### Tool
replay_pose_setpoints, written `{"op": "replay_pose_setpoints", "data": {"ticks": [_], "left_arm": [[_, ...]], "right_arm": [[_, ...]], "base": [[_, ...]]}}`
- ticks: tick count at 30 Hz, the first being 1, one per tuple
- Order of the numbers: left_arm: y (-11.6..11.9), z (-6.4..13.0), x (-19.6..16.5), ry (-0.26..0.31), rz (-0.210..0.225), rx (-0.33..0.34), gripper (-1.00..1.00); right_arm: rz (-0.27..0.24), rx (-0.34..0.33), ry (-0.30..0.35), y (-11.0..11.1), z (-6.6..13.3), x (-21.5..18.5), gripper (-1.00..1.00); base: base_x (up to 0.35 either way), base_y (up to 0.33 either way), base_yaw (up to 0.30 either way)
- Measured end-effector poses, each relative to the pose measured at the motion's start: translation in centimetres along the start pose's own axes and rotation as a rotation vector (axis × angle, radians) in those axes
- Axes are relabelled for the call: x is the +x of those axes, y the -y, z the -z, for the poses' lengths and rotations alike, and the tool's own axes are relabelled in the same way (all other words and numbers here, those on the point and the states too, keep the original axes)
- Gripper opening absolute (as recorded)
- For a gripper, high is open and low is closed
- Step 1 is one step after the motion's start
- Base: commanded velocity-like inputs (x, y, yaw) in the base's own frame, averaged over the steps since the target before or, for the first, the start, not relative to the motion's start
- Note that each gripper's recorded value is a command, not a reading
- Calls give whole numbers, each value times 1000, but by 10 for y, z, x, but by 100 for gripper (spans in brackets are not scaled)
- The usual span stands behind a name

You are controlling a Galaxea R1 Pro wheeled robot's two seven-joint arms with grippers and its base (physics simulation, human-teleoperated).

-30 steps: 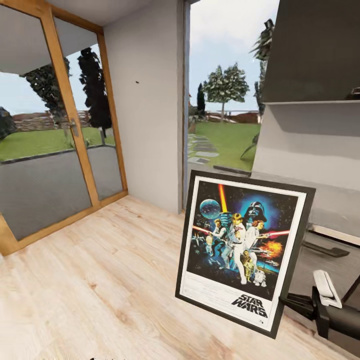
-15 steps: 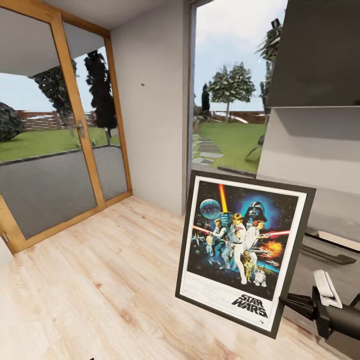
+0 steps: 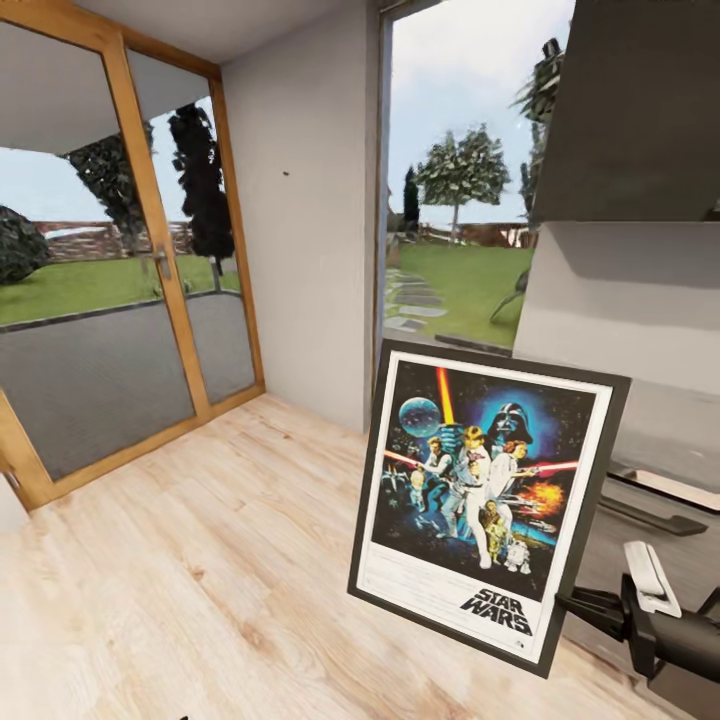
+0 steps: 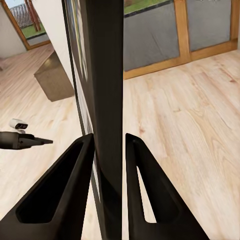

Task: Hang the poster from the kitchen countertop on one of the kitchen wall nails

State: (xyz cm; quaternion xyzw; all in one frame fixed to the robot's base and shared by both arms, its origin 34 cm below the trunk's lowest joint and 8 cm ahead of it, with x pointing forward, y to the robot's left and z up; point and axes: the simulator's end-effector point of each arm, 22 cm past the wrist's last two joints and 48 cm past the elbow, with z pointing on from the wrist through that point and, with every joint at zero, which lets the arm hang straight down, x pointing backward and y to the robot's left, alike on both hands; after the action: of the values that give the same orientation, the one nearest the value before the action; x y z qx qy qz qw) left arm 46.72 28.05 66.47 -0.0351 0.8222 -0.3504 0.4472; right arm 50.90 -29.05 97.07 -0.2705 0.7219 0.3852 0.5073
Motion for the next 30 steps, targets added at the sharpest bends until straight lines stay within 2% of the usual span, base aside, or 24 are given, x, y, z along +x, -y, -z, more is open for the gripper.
{"op": "replay_pose_setpoints", "data": {"ticks": [30], "left_arm": [[26,17,-28,-1,1,-1,100]], "right_arm": [[-2,-1,1,-15,9,-38,-100]], "base": [[0,0,0]]}}
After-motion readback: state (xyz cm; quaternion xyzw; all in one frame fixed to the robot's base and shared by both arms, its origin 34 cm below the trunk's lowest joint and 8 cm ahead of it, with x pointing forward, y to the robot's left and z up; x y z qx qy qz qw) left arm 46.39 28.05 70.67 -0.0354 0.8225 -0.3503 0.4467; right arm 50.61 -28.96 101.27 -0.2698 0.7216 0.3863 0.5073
